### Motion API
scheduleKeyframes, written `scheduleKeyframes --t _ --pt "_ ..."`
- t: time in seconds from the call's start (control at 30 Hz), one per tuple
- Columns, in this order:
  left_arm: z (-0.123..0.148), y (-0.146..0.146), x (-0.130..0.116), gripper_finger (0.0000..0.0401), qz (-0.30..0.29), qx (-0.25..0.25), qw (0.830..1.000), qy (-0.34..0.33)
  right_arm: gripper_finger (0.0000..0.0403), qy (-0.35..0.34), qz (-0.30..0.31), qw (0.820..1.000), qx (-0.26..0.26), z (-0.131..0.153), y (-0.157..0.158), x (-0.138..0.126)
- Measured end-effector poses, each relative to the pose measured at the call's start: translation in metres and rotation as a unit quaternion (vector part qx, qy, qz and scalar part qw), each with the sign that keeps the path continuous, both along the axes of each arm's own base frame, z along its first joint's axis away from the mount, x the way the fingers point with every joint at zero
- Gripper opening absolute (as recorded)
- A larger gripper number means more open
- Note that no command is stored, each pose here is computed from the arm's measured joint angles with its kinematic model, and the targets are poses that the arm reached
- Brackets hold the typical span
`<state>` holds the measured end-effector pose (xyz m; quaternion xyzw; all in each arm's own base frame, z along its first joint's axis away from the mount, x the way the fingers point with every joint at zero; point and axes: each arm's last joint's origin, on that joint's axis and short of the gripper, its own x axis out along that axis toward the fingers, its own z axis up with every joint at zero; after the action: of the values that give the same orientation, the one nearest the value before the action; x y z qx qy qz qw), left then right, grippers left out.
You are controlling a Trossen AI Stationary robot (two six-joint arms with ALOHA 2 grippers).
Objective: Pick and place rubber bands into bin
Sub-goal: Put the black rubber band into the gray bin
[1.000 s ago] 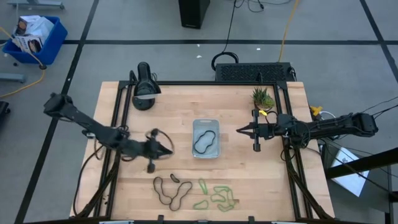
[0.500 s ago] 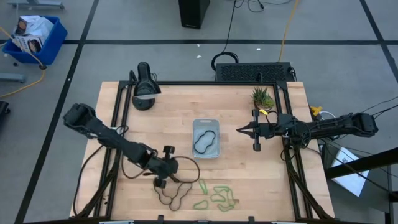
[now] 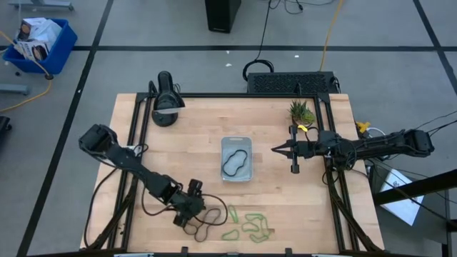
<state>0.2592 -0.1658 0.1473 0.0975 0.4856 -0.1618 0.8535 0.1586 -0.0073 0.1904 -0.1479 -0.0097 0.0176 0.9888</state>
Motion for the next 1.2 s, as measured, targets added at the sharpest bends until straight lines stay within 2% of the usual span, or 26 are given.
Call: scheduleKeyframes --t 0.2,0.37,0.5,0.7,0.8,0.97,1.1,1.2 --pt "-0.02 -0.001 0.004 0.0278 0.0 0.019 1.0 0.024 0.0 0.001 0.0 1.0 0.0 0.0 0.0 0.0" --pt "-0.023 -0.001 0.004 0.0251 0.006 0.012 0.999 0.033 0.0 0.001 0.0 1.0 0.0 0.0 0.0 0.0" --pt "-0.017 0.0 0.003 0.0183 0.004 0.004 1.0 0.029 0.0 0.001 0.0 1.0 -0.001 0.0 0.0 0.0" --pt "-0.015 0.003 0.003 0.0027 0.008 0.006 0.999 0.03 0.0 0.0 0.0 1.0 -0.001 0.0 0.0 0.0" --pt "-0.014 0.004 0.002 0.0017 -0.007 0.003 0.999 0.037 0.0 0.001 0.0 1.0 -0.001 0.0 0.0 0.0" --pt "0.014 0.01 -0.008 0.0009 -0.024 0.031 0.999 0.002 0.0 0.001 0.0 1.0 -0.002 0.0 0.0 0.0" --pt "0.057 0.025 -0.026 0.0012 0.014 0.07 0.995 -0.062 0.0 0.001 0.0 1.0 -0.002 0.0 0.0 0.0" --pt "0.09 0.035 -0.046 0.0008 0.029 0.082 0.989 -0.118 0.0 0.0 0.0 1.0 -0.002 0.0 0.0 0.0"
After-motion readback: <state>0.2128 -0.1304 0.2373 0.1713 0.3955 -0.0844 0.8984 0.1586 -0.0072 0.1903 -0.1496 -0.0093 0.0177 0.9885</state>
